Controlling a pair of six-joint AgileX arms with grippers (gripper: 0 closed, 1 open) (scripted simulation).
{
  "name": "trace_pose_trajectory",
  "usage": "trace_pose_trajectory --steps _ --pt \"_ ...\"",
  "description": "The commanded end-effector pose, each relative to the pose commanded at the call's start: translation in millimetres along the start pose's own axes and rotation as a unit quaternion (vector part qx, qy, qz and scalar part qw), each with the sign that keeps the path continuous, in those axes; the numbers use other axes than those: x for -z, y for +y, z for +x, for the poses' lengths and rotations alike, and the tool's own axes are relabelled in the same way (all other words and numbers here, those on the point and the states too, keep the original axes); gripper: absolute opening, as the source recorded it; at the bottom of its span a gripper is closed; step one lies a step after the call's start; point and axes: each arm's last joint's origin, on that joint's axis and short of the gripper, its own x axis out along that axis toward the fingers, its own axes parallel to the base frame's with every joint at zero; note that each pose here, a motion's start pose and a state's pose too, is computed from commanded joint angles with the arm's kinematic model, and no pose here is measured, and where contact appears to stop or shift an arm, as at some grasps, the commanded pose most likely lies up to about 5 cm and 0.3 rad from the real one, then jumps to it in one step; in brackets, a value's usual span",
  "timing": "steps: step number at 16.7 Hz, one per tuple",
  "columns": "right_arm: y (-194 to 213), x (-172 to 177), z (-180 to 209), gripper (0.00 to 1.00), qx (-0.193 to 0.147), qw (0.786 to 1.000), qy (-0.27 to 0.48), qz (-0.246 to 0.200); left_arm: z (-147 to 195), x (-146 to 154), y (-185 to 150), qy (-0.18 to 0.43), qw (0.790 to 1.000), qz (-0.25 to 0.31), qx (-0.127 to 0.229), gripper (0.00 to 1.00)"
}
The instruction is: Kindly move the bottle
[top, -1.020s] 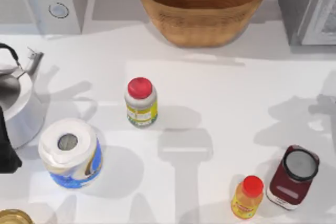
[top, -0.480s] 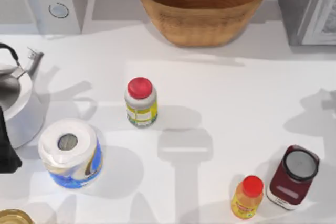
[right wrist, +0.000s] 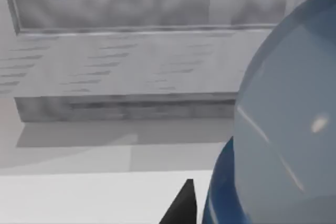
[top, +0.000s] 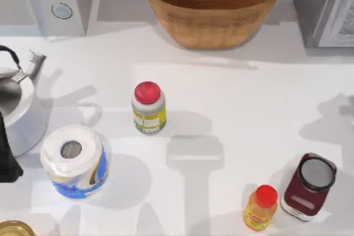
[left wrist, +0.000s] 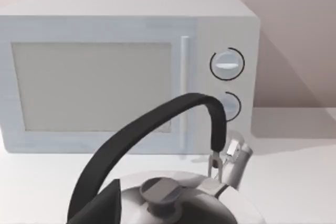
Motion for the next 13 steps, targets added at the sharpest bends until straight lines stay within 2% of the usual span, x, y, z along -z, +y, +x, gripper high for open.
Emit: trace_pose_trajectory --steps 7,13 --pt "0.0 0.0 0.0 0.98 0.000 1.000 0.000 0.000 0.0 0.0 0.0 0.000 1.000 0.000 0.000 1.00" --pt "0.0 0.0 0.0 1.00 0.000 1.000 0.000 0.000 0.0 0.0 0.0 0.000 1.000 0.000 0.000 1.00"
